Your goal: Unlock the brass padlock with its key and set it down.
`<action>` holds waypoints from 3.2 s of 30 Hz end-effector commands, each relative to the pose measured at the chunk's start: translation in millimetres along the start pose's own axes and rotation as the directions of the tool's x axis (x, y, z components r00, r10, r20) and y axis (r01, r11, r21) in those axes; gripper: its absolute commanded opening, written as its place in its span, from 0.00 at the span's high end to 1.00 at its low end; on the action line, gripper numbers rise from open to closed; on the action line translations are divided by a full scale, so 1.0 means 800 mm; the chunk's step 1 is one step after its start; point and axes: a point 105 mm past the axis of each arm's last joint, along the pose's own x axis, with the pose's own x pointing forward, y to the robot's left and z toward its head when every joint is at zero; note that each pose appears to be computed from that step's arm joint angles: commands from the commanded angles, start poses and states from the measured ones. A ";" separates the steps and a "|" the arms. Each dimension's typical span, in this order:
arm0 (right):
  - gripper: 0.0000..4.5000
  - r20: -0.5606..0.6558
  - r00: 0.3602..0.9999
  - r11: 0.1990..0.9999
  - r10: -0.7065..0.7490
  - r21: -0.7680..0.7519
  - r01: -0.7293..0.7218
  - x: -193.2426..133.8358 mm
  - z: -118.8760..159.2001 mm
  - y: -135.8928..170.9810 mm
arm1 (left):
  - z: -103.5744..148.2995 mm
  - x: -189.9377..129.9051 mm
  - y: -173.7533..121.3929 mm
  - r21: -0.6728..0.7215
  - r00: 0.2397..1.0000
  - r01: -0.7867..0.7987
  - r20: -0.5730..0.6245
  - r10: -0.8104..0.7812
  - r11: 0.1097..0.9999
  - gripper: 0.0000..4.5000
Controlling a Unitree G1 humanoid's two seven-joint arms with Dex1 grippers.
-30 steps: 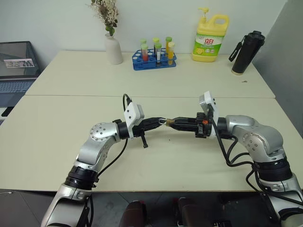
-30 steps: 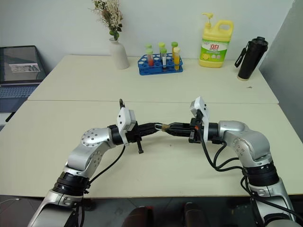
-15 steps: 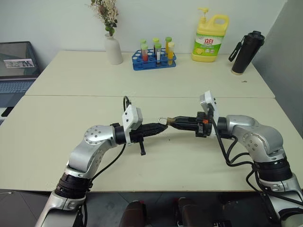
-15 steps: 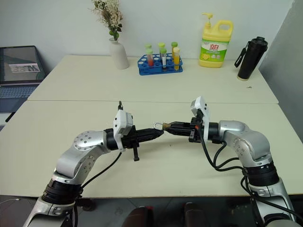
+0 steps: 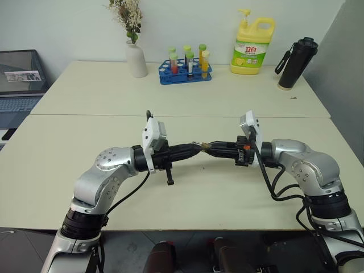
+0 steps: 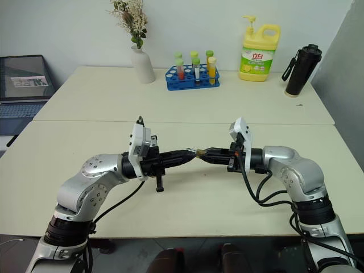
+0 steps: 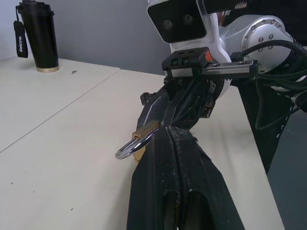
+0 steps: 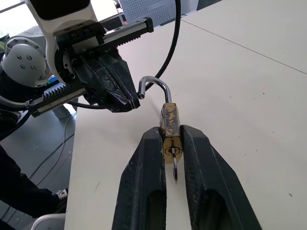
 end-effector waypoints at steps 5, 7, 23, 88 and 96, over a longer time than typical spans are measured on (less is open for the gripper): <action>0.97 0.003 1.000 0.999 0.024 -0.047 -0.023 -0.001 0.005 0.008 | 0.029 0.002 0.006 0.031 0.997 -0.025 0.077 0.022 0.999 1.00; 0.97 0.002 1.000 0.998 0.026 -0.049 -0.026 -0.001 0.005 0.008 | 0.029 0.002 0.007 0.034 0.997 -0.026 0.074 0.024 0.999 1.00; 0.97 0.000 1.000 0.998 0.032 -0.049 -0.031 0.000 0.004 0.010 | 0.024 0.004 0.009 0.054 0.998 -0.035 0.059 0.032 0.998 1.00; 0.97 -0.110 0.993 0.997 0.035 0.075 -0.027 -0.015 -0.021 0.007 | -0.038 -0.071 -0.015 0.531 0.937 0.172 -0.349 0.029 0.830 0.72; 0.97 -0.205 0.977 0.967 0.050 0.254 0.003 -0.018 -0.047 -0.003 | -0.030 -0.073 -0.035 0.523 0.937 0.206 -0.348 -0.013 0.827 0.14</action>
